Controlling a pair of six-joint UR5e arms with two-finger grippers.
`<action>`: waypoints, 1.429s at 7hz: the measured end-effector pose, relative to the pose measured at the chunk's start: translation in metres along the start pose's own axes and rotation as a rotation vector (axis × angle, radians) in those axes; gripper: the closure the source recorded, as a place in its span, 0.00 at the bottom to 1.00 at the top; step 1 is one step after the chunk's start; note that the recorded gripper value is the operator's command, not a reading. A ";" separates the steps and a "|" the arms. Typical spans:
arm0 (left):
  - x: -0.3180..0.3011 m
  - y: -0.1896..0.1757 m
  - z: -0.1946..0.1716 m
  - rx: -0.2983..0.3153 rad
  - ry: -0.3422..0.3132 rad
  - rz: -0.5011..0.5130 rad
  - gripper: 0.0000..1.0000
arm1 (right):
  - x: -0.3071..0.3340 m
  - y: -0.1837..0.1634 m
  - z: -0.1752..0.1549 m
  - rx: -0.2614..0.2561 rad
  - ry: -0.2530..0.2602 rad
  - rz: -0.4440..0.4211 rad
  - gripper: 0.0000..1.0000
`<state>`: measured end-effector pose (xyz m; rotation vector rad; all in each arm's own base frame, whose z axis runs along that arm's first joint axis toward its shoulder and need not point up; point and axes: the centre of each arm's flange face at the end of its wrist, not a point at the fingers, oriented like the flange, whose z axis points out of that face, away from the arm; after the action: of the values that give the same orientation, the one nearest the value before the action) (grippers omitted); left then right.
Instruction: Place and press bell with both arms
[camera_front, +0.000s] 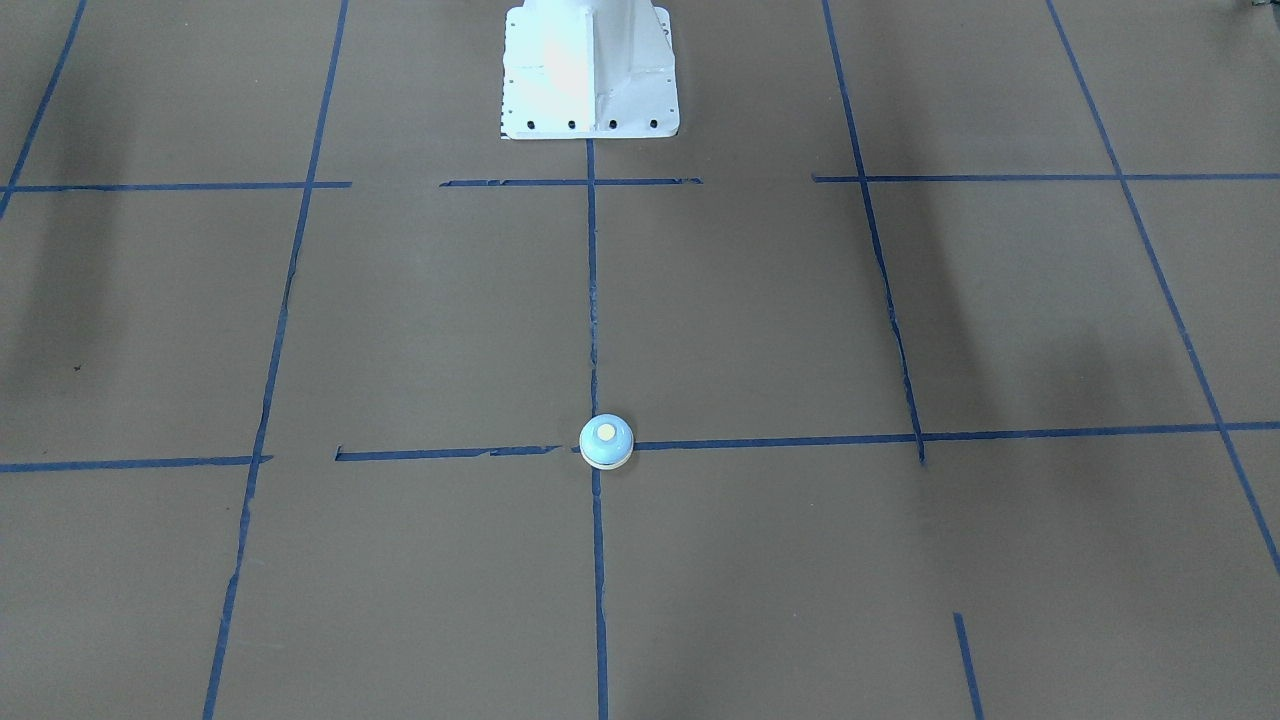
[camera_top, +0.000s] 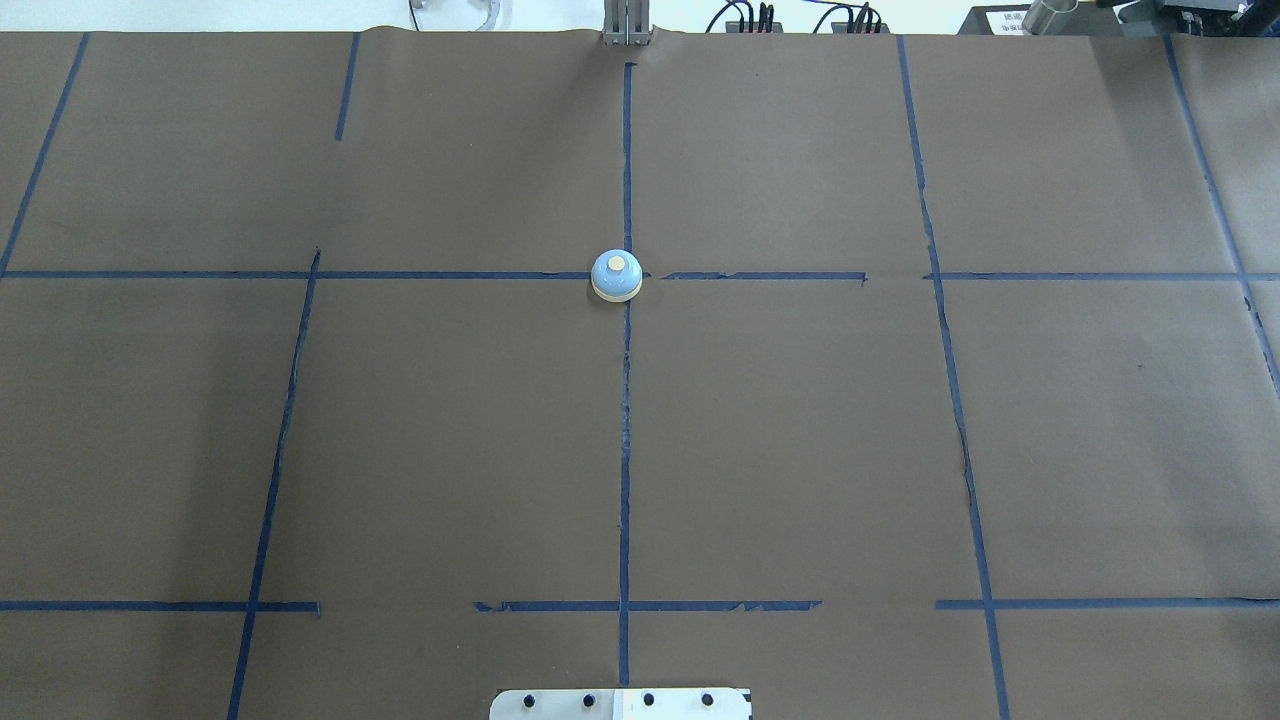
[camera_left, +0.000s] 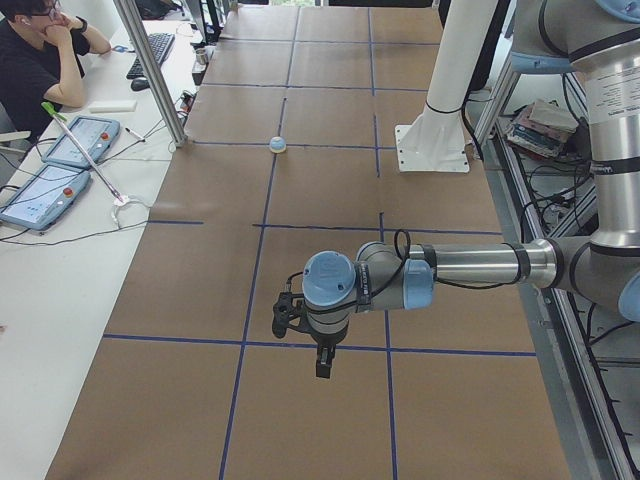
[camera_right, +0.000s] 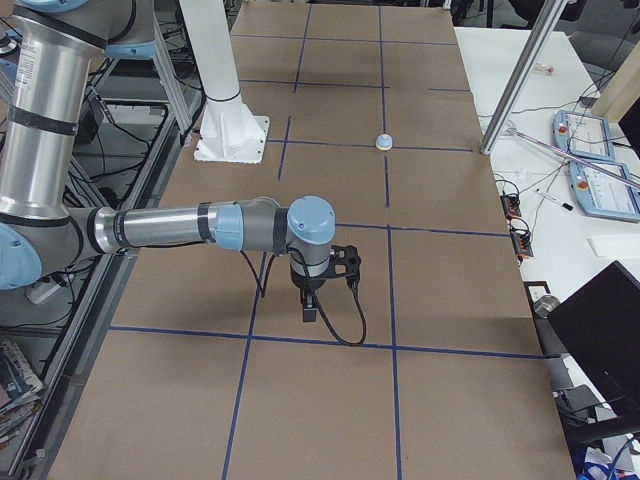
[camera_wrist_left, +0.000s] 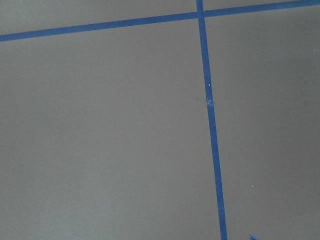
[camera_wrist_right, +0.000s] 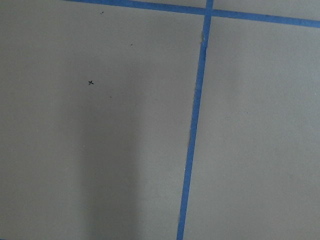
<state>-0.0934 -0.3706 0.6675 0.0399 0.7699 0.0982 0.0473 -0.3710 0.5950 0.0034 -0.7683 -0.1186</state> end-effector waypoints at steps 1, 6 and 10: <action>-0.002 0.005 0.003 -0.007 0.000 -0.006 0.00 | 0.000 0.000 0.000 0.000 0.000 0.000 0.00; 0.001 0.005 0.001 -0.001 0.002 0.003 0.00 | 0.000 0.000 0.000 0.000 -0.002 -0.001 0.00; 0.003 0.004 -0.001 0.002 0.000 0.008 0.00 | 0.000 0.000 0.000 0.000 -0.002 -0.001 0.00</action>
<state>-0.0927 -0.3667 0.6650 0.0451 0.7700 0.1053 0.0472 -0.3709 0.5949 0.0039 -0.7702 -0.1198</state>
